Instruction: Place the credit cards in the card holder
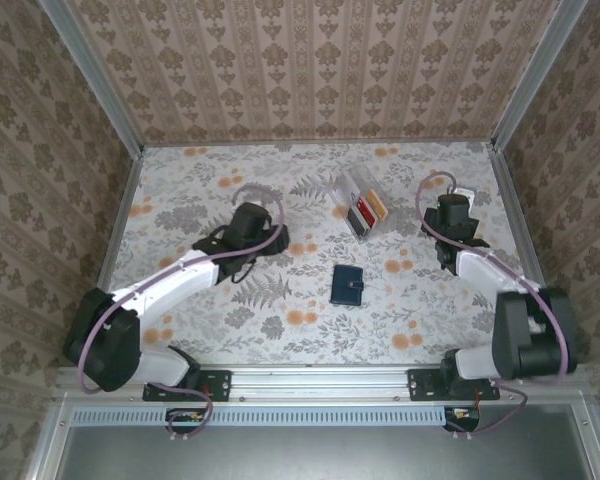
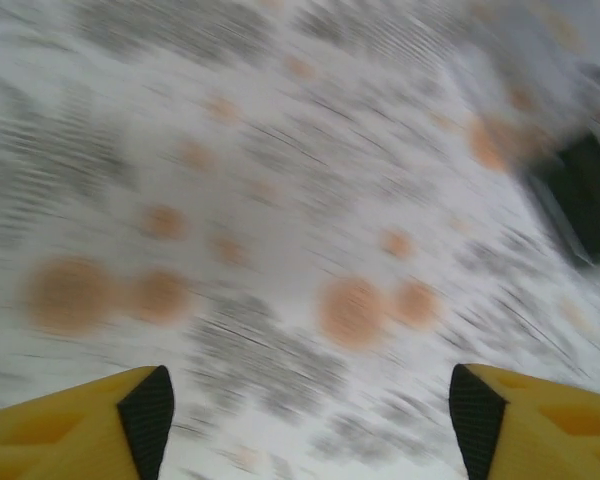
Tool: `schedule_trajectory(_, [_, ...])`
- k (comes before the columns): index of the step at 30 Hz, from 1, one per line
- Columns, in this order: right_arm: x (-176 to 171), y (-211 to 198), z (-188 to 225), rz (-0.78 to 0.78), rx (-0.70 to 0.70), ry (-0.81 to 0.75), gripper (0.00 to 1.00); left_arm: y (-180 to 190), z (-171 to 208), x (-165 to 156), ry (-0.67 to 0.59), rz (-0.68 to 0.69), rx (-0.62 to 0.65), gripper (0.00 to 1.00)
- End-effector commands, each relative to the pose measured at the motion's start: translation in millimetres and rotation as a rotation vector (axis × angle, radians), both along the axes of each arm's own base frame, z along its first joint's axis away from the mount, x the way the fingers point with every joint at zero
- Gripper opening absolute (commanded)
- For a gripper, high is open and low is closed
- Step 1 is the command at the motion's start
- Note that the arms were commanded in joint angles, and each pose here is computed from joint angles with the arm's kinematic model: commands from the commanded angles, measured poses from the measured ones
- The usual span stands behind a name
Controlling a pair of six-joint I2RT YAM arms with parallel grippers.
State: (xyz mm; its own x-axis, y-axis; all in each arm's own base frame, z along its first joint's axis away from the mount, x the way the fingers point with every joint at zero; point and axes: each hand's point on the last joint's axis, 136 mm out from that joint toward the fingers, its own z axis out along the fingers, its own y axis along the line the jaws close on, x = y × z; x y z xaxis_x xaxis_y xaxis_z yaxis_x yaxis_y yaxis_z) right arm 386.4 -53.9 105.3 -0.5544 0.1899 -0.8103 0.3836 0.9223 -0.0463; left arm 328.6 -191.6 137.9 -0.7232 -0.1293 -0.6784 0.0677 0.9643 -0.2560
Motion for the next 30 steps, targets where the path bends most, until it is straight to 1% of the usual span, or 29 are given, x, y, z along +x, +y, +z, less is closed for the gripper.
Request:
schedule_trajectory(1, [22, 21, 3, 0.153, -0.026, -0.151, 0.76, 78, 2, 13, -0.084, 0.162, 0.316, 0.78])
schedule_trajectory(3, [23, 28, 0, 0.204, -0.028, -0.189, 0.76, 109, 9, 21, -0.119, 0.252, 0.4, 0.8])
schedule_trajectory(5, [19, 37, 1, 0.249, -0.034, -0.219, 0.76, 130, 11, 28, -0.16, 0.304, 0.465, 0.8])
schedule_trajectory(8, [9, 32, -4, 0.221, -0.045, -0.304, 0.79, 153, 14, 37, -0.228, 0.34, 0.566, 0.81])
schedule_trajectory(9, [9, 31, -4, 0.213, -0.058, -0.314, 0.85, 158, 17, 39, -0.249, 0.343, 0.59, 0.81])
schedule_trajectory(10, [8, 32, -6, 0.211, -0.058, -0.286, 0.86, 160, 18, 41, -0.261, 0.332, 0.599, 0.81])
schedule_trajectory(11, [9, 33, -5, 0.213, -0.063, -0.292, 0.99, 161, 19, 46, -0.283, 0.314, 0.606, 0.82])
schedule_trajectory(16, [9, 33, -5, 0.213, -0.061, -0.294, 1.0, 179, 18, 56, -0.301, 0.312, 0.569, 0.82])
schedule_trajectory(17, [9, 33, -5, 0.211, -0.063, -0.293, 1.0, 180, 16, 58, -0.316, 0.292, 0.568, 0.82])
schedule_trajectory(20, [9, 33, -5, 0.212, -0.062, -0.293, 1.0, 187, -1, 55, -0.318, 0.265, 0.62, 0.83])
schedule_trajectory(22, [9, 33, -5, 0.213, -0.062, -0.293, 1.0, 188, -11, 54, -0.322, 0.246, 0.607, 0.83])
schedule_trajectory(23, [9, 33, -5, 0.214, -0.061, -0.293, 1.0, 187, -17, 54, -0.342, 0.227, 0.59, 0.84])
schedule_trajectory(24, [9, 33, -4, 0.213, -0.062, -0.295, 1.0, 186, -16, 58, -0.397, 0.219, 0.558, 0.83])
schedule_trajectory(25, [9, 33, -5, 0.213, -0.063, -0.294, 1.0, 187, -14, 59, -0.42, 0.225, 0.547, 0.84])
schedule_trajectory(26, [9, 33, -5, 0.213, -0.063, -0.294, 1.0, 185, -11, 62, -0.463, 0.192, 0.533, 0.84])
schedule_trajectory(28, [9, 33, -5, 0.213, -0.063, -0.293, 1.0, 191, -20, 65, -0.451, 0.183, 0.478, 0.84])
schedule_trajectory(30, [9, 33, -5, 0.212, -0.063, -0.294, 1.0, 197, -36, 63, -0.477, 0.188, 0.409, 0.86])
